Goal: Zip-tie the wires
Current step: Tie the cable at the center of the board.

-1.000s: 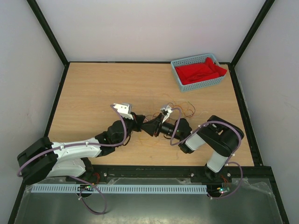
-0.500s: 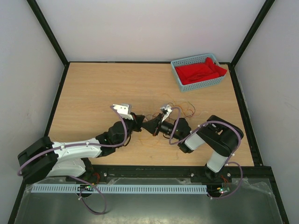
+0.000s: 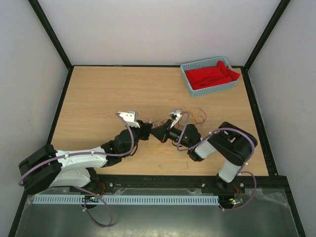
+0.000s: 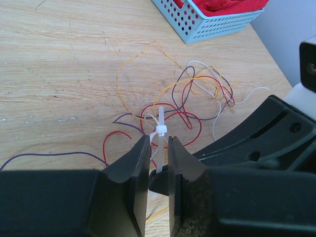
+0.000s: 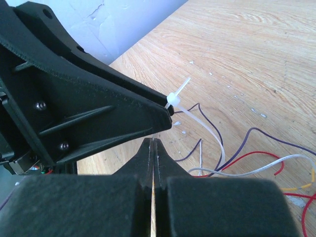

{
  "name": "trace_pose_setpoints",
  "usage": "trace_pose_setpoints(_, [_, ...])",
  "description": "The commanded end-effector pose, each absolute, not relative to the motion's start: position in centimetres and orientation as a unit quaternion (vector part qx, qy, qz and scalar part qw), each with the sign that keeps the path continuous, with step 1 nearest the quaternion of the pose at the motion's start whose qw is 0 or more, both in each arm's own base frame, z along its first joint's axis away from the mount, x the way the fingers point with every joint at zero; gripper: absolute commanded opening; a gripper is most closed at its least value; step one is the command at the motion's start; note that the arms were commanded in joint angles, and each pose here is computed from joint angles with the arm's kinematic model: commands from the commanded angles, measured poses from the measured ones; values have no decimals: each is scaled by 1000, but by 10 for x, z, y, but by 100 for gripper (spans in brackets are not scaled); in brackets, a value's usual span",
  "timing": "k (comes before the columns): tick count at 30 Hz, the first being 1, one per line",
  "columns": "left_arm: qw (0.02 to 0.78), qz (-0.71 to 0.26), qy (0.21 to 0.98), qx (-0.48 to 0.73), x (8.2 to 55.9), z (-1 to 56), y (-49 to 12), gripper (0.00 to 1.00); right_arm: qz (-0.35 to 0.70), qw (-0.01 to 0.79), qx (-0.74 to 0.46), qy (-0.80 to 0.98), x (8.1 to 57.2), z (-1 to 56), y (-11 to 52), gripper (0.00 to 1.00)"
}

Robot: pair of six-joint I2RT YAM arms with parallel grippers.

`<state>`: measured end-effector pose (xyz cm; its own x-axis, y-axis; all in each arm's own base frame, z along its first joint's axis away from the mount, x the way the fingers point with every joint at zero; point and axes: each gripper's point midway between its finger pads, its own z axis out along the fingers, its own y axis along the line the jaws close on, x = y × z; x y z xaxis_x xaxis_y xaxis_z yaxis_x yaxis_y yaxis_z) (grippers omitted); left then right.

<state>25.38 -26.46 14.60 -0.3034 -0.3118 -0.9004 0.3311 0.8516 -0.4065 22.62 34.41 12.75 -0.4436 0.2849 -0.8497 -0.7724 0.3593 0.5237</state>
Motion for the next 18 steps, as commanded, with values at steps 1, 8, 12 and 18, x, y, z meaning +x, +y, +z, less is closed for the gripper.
trace_pose_setpoints(1, [592,-274,758,0,252,145,-263,25,547,507,-172,644,233,142,349,0])
trace_pose_setpoints(8, [593,-276,757,-2,249,145,-257,42,546,506,-166,647,234,139,349,0])
trace_pose_setpoints(12, [600,-285,747,6,244,153,-252,56,545,506,-169,647,234,137,348,0])
trace_pose_setpoints(18, [585,-337,737,37,243,183,-243,69,551,504,-180,640,228,137,346,0])
